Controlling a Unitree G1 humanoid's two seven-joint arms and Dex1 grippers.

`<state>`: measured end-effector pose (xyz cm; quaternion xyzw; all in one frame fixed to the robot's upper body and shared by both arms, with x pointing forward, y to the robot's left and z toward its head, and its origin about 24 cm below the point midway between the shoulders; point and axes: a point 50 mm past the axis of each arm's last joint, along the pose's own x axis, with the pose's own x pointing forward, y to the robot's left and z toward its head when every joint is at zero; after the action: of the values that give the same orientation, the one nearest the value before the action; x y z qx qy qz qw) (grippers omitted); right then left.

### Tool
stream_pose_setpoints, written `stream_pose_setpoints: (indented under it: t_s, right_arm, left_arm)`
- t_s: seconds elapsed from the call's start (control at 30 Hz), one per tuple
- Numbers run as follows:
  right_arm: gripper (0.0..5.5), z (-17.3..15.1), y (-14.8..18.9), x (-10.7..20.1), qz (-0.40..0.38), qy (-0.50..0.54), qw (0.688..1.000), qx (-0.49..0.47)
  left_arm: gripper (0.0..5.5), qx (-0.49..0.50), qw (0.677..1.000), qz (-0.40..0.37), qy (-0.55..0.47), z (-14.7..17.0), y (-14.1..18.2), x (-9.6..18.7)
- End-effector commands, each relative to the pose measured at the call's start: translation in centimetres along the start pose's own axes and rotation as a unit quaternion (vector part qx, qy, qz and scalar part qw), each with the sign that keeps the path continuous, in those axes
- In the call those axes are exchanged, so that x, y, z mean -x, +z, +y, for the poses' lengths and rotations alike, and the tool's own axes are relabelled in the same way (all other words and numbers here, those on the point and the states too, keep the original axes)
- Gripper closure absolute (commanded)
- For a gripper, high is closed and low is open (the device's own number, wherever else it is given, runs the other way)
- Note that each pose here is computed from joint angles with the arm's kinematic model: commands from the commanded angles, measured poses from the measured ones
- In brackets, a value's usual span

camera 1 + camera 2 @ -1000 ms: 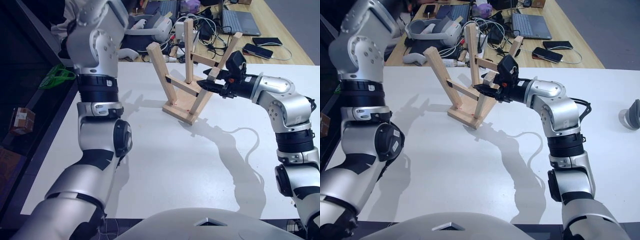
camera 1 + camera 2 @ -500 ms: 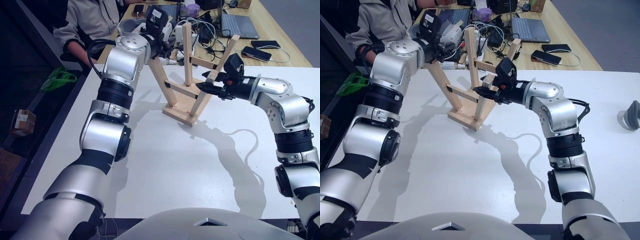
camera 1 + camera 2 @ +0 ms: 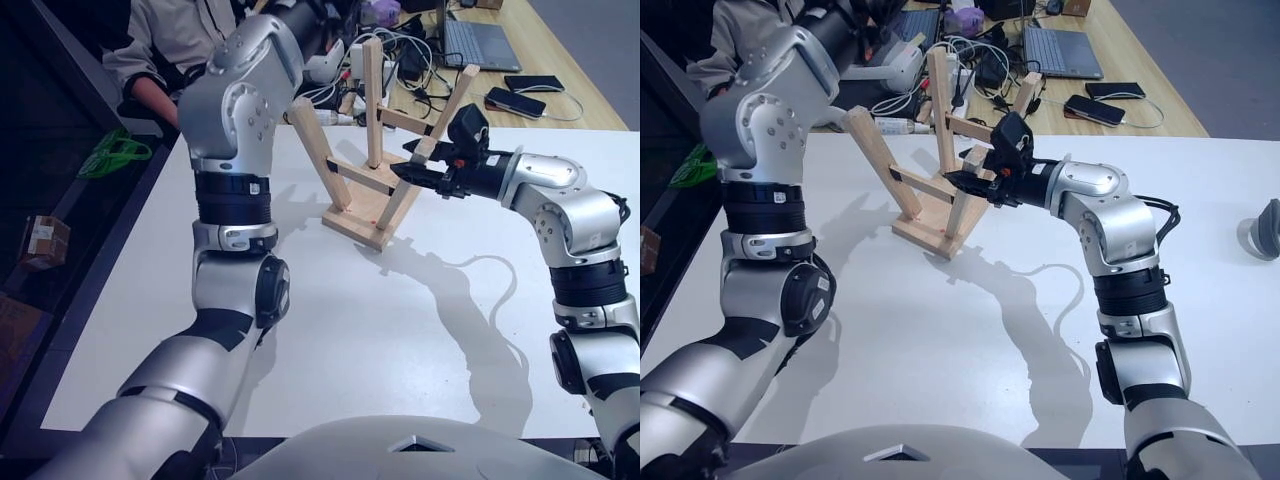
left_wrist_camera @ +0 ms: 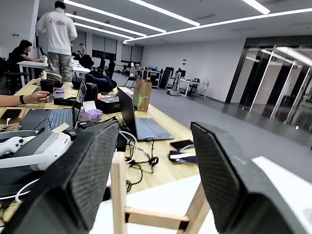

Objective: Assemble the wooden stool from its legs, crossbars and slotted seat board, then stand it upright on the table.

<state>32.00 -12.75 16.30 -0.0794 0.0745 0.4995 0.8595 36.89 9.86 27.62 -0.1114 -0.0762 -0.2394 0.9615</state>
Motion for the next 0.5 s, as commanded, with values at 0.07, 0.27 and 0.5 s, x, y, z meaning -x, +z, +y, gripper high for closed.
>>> stream_pose_setpoints:
  t_s: [0.07,0.27,0.5]
  right_arm:
    - [3.48,0.5,-3.2,-0.2,0.051,0.005,0.997,-0.059]
    - [3.48,0.3,-2.8,-0.2,0.047,-0.003,0.997,-0.054]
    - [3.48,0.1,-2.6,-0.3,0.041,-0.012,0.998,-0.051]
  left_arm:
    - [2.78,0.034,0.991,0.129,0.02,-0.8,-6.0,2.1]
    - [2.78,-0.016,0.912,0.409,-0.005,-2.4,-16.2,8.6]
    - [2.78,0.016,0.977,0.208,0.044,-1.5,-9.1,4.5]
